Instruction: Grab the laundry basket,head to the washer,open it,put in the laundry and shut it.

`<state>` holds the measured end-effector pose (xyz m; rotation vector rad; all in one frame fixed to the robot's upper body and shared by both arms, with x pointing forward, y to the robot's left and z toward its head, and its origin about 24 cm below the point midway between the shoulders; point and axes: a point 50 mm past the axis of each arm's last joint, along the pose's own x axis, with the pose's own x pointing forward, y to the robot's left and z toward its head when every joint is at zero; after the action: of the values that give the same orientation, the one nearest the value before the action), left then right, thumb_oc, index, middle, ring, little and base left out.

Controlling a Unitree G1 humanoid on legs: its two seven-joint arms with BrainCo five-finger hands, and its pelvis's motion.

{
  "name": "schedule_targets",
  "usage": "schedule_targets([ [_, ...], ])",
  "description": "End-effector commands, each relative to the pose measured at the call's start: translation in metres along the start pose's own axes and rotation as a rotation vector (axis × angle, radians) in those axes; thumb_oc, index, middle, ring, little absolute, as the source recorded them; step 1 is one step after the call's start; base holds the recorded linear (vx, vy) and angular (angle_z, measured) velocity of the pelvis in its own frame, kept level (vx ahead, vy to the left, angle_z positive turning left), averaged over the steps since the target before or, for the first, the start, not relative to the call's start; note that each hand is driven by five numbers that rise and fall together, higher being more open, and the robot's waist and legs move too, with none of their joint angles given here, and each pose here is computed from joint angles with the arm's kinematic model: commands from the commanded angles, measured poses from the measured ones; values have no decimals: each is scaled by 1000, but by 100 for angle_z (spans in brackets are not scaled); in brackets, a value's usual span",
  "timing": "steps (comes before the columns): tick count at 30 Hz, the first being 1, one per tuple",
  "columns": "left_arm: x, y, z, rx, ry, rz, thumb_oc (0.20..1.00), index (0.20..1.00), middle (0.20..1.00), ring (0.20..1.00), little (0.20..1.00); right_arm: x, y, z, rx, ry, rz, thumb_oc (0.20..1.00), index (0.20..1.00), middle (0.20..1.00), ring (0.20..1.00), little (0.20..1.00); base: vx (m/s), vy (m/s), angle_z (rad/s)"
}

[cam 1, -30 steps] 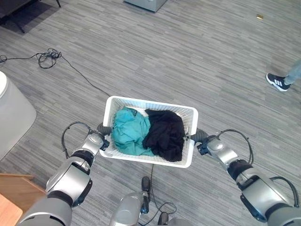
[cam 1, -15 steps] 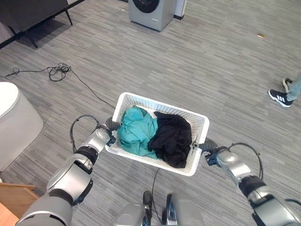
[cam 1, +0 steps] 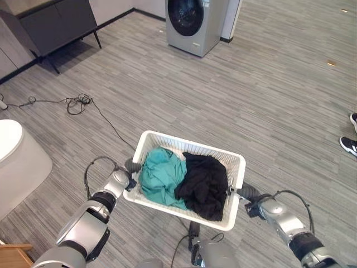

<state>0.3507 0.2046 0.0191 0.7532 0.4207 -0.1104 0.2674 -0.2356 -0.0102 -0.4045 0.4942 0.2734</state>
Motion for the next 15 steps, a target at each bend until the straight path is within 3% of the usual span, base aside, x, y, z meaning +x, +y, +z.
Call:
schedule_targets([
  [1,3,24,29,69,-102,76,200,200,200,200,200,-7,-25,37,8,-196,-70,200,200,200,200,200,142,-204,39],
  [7,4,26,38,78,-120,84,200,200,200,200,200,-14,-34,39,3,-218,-116,200,200,200,200,200,74,-81,15],
  [10,3,21,31,57,-101,67,200,200,200,200,200,-23,-40,35,21,-224,-150,200,200,200,200,200,178,-325,-5],
  [13,2,27,53,70,-168,72,200,200,200,200,200,-30,-50,39,15,-240,-195,200,200,200,200,200,133,-361,-20],
  [15,5,27,64,95,-181,74,200,200,200,200,200,-31,-44,35,34,-237,-192,200,200,200,200,200,386,32,12],
])
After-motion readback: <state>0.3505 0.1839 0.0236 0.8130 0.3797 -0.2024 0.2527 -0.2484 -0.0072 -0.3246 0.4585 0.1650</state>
